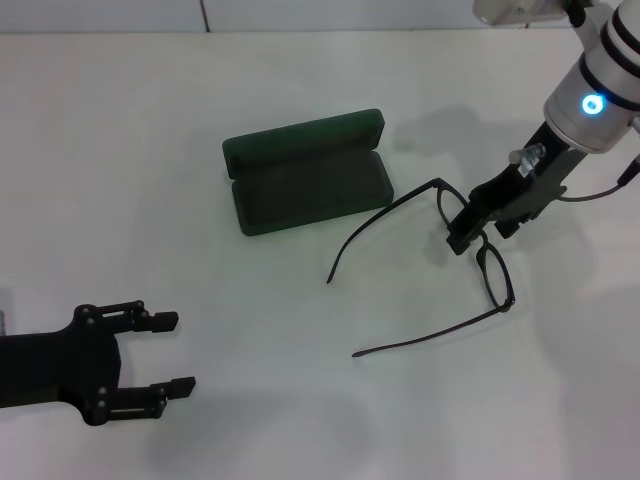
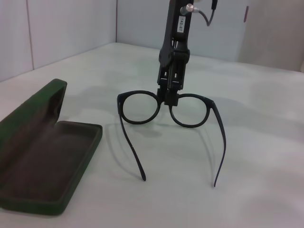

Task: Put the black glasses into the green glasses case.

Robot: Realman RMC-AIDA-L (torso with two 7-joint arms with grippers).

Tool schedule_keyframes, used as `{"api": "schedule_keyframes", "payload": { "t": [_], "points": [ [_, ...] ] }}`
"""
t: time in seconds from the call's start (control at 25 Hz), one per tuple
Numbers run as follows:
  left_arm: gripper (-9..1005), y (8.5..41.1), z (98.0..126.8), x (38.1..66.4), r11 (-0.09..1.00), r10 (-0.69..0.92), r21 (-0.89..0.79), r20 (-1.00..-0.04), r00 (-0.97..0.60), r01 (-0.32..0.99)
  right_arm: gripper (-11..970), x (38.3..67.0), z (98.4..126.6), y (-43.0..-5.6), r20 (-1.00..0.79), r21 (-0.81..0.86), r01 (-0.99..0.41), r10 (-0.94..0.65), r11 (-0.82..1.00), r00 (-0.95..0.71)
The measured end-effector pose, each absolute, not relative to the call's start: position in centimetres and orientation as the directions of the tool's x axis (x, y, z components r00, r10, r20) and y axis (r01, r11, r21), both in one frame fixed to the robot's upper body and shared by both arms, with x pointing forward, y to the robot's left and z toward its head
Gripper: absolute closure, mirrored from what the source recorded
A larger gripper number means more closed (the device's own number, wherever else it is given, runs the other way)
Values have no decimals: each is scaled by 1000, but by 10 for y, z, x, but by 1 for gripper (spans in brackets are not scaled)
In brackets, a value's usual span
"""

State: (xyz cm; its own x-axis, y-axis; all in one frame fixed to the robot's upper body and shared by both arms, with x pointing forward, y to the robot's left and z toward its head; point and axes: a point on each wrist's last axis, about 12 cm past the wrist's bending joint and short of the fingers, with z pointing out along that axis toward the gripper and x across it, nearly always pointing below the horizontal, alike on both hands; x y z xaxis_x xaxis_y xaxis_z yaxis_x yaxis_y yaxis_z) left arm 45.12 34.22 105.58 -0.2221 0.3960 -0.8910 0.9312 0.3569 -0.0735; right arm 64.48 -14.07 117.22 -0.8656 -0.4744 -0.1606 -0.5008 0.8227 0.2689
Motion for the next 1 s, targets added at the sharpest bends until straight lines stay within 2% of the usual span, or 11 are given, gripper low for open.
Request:
{"api": "schedule_keyframes", "payload": {
  "t": [0.16, 0.56, 0.68, 0.88, 1.0],
  "points": [
    [236, 341, 1055, 452, 355, 401, -72, -889, -222, 932, 233, 645, 1172, -138, -164, 230, -534, -509, 813, -845],
    [236, 338, 1054, 458, 353, 416, -68, -882, -221, 933, 451, 647, 1169, -132, -190, 160, -579, -551, 800, -813],
    [236, 337, 1055, 460, 352, 417, -66, -882, -220, 934, 680, 648, 1169, -131, -191, 163, -576, -548, 801, -815],
    [236, 337, 1055, 461, 353, 417, -65, -882, -219, 934, 899, 647, 1169, -131, -188, 166, -573, -544, 803, -817],
    [236, 337, 1055, 462, 353, 418, -64, -882, -219, 934, 914, 647, 1170, -133, -187, 166, -570, -542, 805, -819]
  ]
}}
